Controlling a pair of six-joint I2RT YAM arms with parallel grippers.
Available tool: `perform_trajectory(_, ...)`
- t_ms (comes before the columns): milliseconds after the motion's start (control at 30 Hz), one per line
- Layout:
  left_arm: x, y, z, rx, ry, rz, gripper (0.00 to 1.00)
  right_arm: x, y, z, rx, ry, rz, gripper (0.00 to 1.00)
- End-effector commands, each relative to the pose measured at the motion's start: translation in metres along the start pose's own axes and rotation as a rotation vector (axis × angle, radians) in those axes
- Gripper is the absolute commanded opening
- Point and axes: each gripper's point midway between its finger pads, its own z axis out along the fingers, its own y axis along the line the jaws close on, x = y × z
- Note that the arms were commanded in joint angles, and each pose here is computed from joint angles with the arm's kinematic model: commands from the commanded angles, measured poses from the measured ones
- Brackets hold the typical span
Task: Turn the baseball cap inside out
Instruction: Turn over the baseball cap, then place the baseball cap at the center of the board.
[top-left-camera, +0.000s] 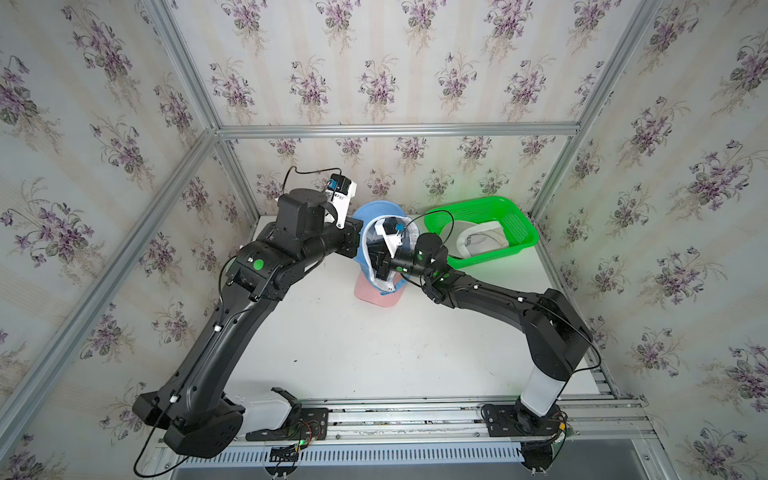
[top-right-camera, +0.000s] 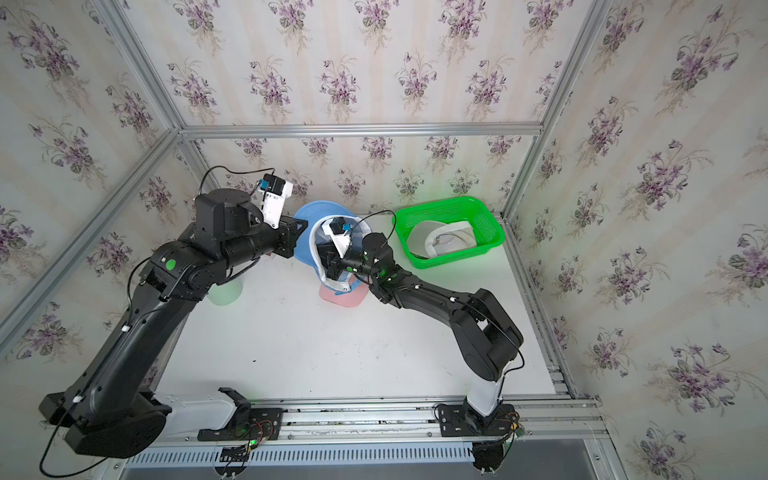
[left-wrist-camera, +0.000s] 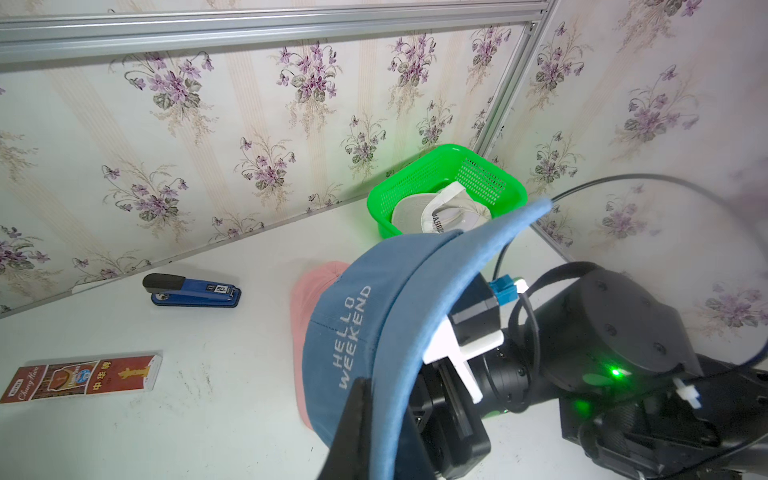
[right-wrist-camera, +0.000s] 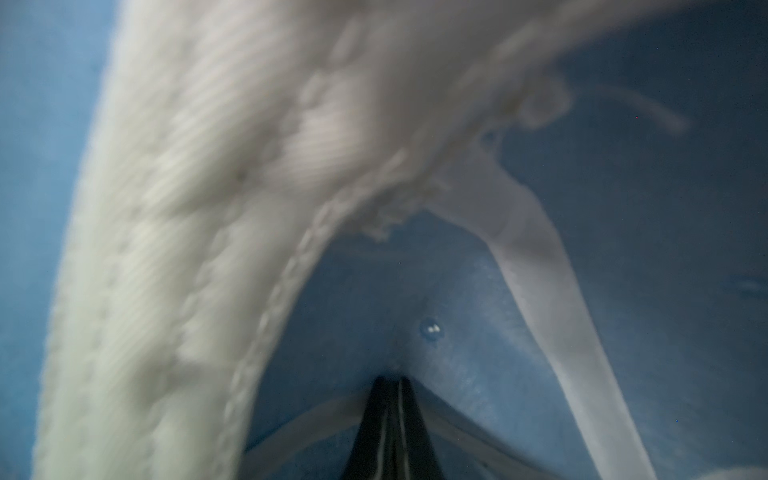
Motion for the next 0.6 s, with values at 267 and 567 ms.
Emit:
perform_trajectory(267, -0.007, 0.009, -0.008, 0.003, -0.049, -0.046, 0.0, -0.016, 0.01, 0.001, 0.055, -0.018, -0.051, 0.12)
perform_trajectory(567, -0.002, 0.017, -0.002, -0.044, -0.018, 0.086, 0.0, -0.028, -0.009, -0.07, 0.29, -0.012, -0.018, 0.36)
